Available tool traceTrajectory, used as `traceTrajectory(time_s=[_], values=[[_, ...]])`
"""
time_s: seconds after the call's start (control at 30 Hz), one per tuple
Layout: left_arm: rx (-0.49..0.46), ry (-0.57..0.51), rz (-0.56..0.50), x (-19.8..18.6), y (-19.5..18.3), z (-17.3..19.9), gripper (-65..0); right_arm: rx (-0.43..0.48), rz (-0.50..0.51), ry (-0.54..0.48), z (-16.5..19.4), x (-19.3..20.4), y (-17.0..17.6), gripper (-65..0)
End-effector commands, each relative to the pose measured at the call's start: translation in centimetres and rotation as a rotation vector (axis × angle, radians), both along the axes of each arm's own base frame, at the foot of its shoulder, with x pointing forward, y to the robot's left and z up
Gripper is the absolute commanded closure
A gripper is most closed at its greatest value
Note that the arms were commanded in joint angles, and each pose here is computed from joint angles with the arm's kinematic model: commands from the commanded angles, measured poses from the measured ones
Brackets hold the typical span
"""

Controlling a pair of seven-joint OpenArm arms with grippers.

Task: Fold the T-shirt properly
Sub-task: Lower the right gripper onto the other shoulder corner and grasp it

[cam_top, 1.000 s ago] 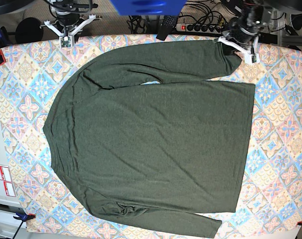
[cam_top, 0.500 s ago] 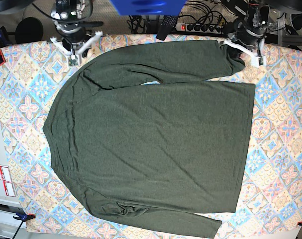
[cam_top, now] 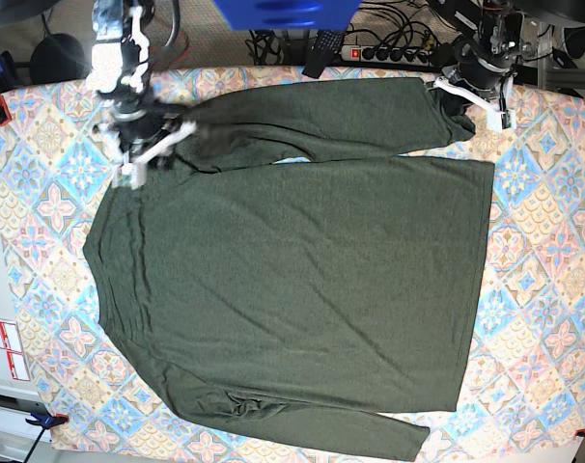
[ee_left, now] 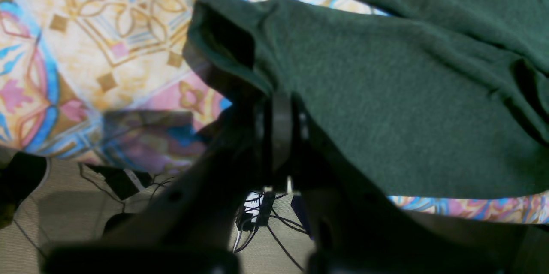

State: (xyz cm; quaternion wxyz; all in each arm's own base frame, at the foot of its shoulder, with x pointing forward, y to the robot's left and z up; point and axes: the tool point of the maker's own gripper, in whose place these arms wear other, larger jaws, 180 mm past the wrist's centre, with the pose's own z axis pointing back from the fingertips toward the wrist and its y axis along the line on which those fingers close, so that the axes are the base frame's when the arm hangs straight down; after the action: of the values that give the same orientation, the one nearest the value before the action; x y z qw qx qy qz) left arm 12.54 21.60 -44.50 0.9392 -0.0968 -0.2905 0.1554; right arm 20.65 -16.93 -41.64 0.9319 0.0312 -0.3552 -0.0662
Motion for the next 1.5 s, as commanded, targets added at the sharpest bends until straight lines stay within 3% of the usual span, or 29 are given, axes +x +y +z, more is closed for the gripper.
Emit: traceTrajectory(time_s=[0.0, 0.33, 1.07, 1.47], values=[[0.010, -0.021, -0.008, 0.3, 0.2, 0.6, 0.0, 0.002, -0.025, 0.040, -0.8, -1.1, -0.9, -11.0], [0.009, -0.019, -0.011, 0.3, 0.2, 0.6, 0.0, 0.050, -0.096, 0.145, -4.3, -3.5, -2.2, -21.4], [0.010, -0.018, -0.012, 0.3, 0.2, 0.6, 0.0, 0.060, -0.111, 0.192, -6.3, -3.7, -2.4, -21.4], [0.010, -0.004, -0.011, -0.4, 0.2, 0.4, 0.0, 0.042, -0.155, 0.114, -4.1, -1.2, -4.4, -21.7]])
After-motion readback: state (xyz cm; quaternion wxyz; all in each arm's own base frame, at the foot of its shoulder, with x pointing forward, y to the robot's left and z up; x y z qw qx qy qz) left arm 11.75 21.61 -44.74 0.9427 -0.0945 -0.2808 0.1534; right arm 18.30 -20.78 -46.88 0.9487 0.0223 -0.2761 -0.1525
